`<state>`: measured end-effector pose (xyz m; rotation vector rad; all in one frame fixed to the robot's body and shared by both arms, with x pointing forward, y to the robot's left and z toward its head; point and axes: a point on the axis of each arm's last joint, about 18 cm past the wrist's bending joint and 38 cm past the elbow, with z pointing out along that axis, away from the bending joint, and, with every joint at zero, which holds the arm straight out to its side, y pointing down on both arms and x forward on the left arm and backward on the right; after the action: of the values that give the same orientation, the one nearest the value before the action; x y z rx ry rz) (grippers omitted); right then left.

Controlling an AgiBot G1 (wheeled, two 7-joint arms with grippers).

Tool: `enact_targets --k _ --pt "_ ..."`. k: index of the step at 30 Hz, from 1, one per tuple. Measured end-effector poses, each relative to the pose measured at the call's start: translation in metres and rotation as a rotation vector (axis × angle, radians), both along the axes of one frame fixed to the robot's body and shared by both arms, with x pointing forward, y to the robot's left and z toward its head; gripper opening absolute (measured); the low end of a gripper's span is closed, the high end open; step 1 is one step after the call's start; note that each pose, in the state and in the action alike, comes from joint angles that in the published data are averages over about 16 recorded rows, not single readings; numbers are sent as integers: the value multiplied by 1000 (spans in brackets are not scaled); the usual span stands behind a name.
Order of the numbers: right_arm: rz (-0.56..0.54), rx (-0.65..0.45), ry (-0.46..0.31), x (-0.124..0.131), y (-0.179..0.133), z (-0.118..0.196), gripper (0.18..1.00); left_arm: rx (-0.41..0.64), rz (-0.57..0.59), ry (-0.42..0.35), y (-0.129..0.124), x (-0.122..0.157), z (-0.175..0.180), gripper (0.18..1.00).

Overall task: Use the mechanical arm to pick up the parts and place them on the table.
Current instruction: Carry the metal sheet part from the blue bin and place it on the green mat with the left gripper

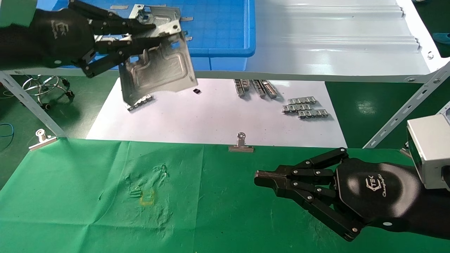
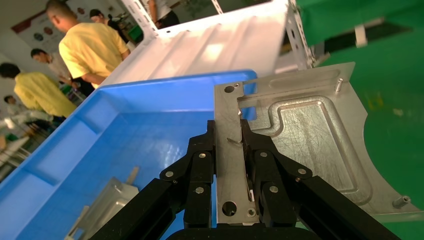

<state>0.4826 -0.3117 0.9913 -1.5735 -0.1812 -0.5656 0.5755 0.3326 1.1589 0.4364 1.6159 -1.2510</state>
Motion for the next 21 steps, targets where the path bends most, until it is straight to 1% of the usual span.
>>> enact_targets --k 4,9,15,21 --pt "0 0 0 0 0 0 192 77 1 -30 10 -10 -24 266" --pt "0 0 0 0 0 0 192 186 -7 -32 17 -20 -61 266" --pt "0 0 0 0 0 0 192 281 -16 24 22 -23 -105 266" --pt "0 0 0 0 0 0 192 362 -15 95 26 -15 -146 266"
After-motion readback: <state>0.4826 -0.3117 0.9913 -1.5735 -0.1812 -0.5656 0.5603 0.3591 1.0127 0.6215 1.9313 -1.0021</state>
